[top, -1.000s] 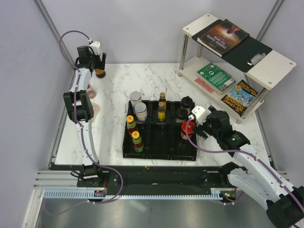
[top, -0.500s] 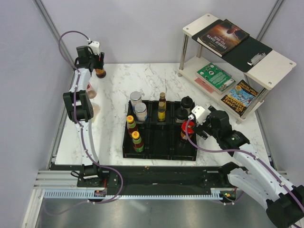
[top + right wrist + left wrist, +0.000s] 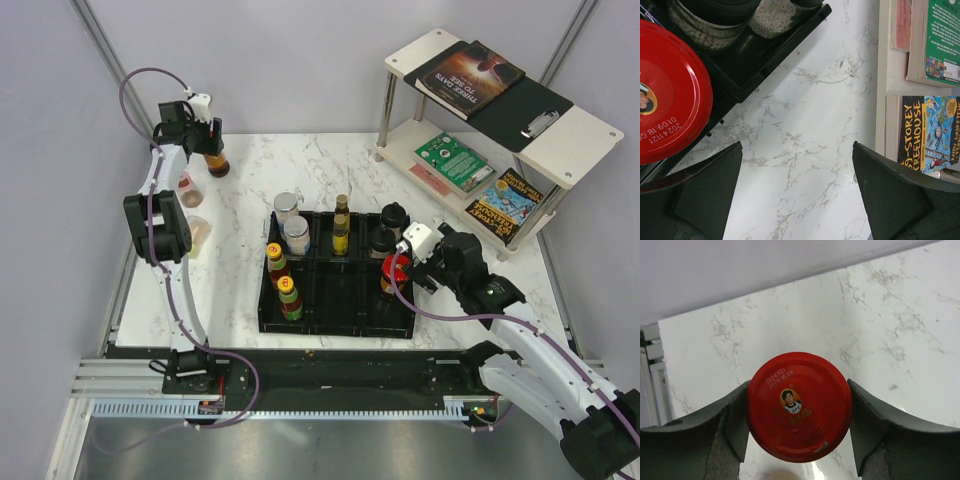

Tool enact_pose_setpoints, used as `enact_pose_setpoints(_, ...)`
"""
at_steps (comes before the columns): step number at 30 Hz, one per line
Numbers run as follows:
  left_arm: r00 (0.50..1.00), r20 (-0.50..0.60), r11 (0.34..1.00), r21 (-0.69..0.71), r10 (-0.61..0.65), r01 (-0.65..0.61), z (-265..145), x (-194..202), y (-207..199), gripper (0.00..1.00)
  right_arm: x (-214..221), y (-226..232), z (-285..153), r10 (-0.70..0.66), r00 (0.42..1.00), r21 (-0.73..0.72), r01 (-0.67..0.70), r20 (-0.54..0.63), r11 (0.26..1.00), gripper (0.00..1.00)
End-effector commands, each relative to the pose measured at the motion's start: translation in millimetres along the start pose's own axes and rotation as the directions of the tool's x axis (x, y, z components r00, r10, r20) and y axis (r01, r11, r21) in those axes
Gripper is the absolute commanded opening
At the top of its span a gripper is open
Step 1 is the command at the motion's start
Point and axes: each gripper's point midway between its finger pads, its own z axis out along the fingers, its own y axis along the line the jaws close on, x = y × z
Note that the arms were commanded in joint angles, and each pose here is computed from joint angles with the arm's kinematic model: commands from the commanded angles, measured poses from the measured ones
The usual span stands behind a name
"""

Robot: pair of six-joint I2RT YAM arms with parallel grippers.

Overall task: Organize the condiment bottles
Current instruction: Pick up the bottle from the corner of the board, then place the bottle at the center of the board.

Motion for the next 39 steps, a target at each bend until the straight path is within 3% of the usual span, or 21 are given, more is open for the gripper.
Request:
enact_pose_setpoints(1, 0.983, 0.185, 0.998, 0.048, 0.017, -0.026, -75.6, -93.7, -16.9, 0.02, -3.4, -3.2, 0.4, 0.005, 1.0, 0.012, -0.005, 0.013, 1.0, 0.98)
enact_pose_setpoints(23, 0.968, 0.194, 0.916, 0.336, 0.158, -0.217, -209.6, -87.8, -137.6, 0.02, -5.1, -2.2, -2.1, 0.01, 1.0, 0.004, -0.01, 0.024, 1.0, 0.98)
enact_pose_setpoints(31, 0.973, 0.115, 0.893, 0.386, 0.201, -0.23, -204.6, -35.5, -149.8, 0.02, -7.7, -2.0, -4.2, 0.013, 0.999, -0.001, -0.013, 0.037, 1.0, 0.98)
enact_pose_setpoints(39, 0.96, 0.103, 0.852, 0.444, 0.259, -0.278, -203.5, 6.8, -165.0, 0.02, -8.9, -1.4, -5.4, 0.013, 0.999, -0.006, -0.013, 0.044, 1.0, 0.98)
